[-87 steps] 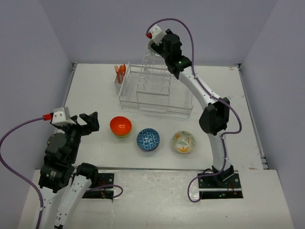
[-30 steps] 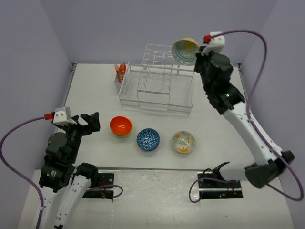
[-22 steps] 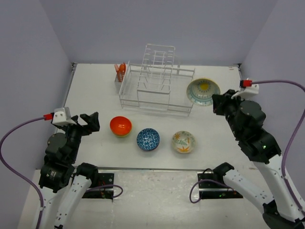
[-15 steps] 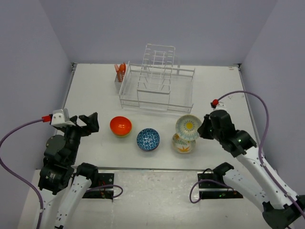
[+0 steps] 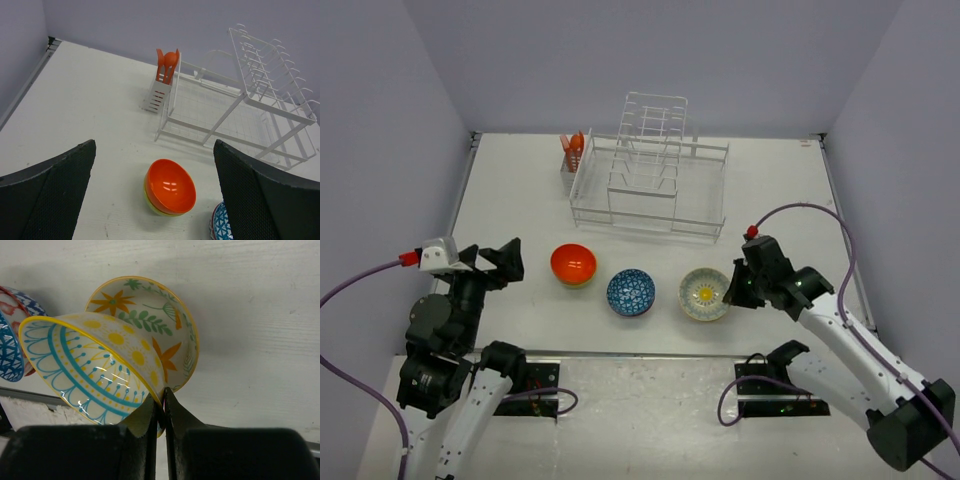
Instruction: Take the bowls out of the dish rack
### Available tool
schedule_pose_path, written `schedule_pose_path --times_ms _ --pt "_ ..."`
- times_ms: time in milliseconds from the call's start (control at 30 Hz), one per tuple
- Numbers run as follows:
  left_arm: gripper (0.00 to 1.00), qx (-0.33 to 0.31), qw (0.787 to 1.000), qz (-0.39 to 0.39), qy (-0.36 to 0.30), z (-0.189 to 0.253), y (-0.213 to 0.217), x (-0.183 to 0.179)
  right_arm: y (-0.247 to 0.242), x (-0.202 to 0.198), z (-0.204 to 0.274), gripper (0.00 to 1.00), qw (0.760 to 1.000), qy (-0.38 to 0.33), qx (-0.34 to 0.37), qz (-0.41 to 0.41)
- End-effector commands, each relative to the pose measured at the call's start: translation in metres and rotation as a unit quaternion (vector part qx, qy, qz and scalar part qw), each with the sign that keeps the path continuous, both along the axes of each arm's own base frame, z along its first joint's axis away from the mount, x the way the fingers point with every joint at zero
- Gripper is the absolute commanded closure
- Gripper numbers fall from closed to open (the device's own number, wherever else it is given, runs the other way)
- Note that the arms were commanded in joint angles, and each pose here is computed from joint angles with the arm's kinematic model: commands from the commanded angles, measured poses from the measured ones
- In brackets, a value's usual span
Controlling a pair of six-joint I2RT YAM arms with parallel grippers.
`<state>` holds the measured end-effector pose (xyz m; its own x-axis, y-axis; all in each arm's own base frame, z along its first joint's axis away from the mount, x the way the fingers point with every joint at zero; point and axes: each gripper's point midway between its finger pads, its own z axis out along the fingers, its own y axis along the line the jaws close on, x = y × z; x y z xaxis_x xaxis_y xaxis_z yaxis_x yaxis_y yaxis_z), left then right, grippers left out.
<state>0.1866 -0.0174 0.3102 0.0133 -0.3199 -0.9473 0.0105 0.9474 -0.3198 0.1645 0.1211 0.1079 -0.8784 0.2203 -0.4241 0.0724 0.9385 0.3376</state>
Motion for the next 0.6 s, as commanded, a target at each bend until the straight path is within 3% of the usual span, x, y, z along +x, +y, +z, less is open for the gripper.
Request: schedule_pose_path --times_ms 0,400,533,567 --pt "0.0 -0.006 1.0 0.006 -0.007 0.004 0.002 0.0 0.014 0.01 0.003 0.94 1.0 -0.002 0.025 0.008" --pt "0.0 -0.006 1.0 0.0 -0.015 0.006 0.0 -0.003 0.009 0.016 -0.012 0.86 0.999 0.036 0.015 -0.002" --pt "0.0 -0.006 1.0 -0.003 -0.016 0.007 0.0 -0.003 0.008 0.017 -0.013 0.61 0.999 0.04 0.012 -0.007" --pt "0.0 -0.006 1.0 -0.003 -0.016 0.007 0.0 -0.003 0.008 0.017 -0.012 0.6 0.999 0.039 0.012 -0.01"
